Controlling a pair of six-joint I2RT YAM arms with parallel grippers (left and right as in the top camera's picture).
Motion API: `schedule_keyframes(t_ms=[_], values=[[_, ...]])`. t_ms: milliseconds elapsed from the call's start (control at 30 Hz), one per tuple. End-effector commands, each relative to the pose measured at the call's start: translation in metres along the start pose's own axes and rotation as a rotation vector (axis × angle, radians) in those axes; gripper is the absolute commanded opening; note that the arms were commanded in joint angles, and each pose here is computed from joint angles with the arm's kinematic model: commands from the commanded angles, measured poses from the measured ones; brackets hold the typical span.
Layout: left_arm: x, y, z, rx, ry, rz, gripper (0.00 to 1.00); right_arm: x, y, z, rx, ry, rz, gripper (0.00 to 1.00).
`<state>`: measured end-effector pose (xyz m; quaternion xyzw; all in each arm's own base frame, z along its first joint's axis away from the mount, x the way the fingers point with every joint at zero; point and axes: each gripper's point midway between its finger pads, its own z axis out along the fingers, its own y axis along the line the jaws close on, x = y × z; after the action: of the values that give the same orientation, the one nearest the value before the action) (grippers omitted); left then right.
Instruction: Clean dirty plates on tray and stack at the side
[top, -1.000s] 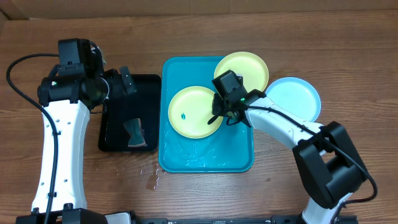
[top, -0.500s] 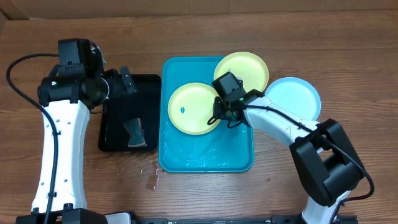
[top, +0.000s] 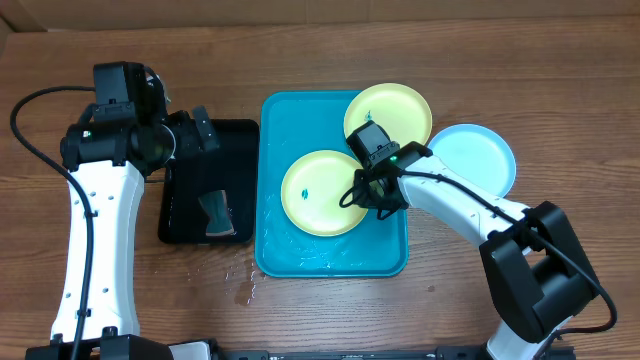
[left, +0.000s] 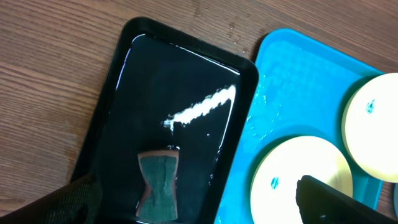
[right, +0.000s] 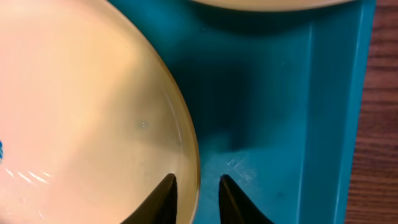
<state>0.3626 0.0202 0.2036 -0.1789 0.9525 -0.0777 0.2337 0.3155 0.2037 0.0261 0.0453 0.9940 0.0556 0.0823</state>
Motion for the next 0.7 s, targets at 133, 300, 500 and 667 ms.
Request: schedule_keyframes(t_ms=[133,300,500,667], values=[[-0.004,-0.006,-0.001,0.014,-0.006,-0.008,1.00,-0.067,-0.003,-0.053,-0.067,-0.131,0.099,0.38],[-0.004,-0.006,-0.001,0.014,-0.006,-0.008,1.00,-0.120,-0.047,-0.063,-0.056,-0.257,0.205,0.43],[-0.004,-0.006,-0.001,0.014,-0.006,-0.008,1.00,-0.155,-0.100,-0.064,-0.002,-0.346,0.324,0.44],[-0.004,-0.006,-0.001,0.014,-0.006,-0.008,1.00,-0.166,-0.117,-0.063,0.001,-0.371,0.364,0.47]])
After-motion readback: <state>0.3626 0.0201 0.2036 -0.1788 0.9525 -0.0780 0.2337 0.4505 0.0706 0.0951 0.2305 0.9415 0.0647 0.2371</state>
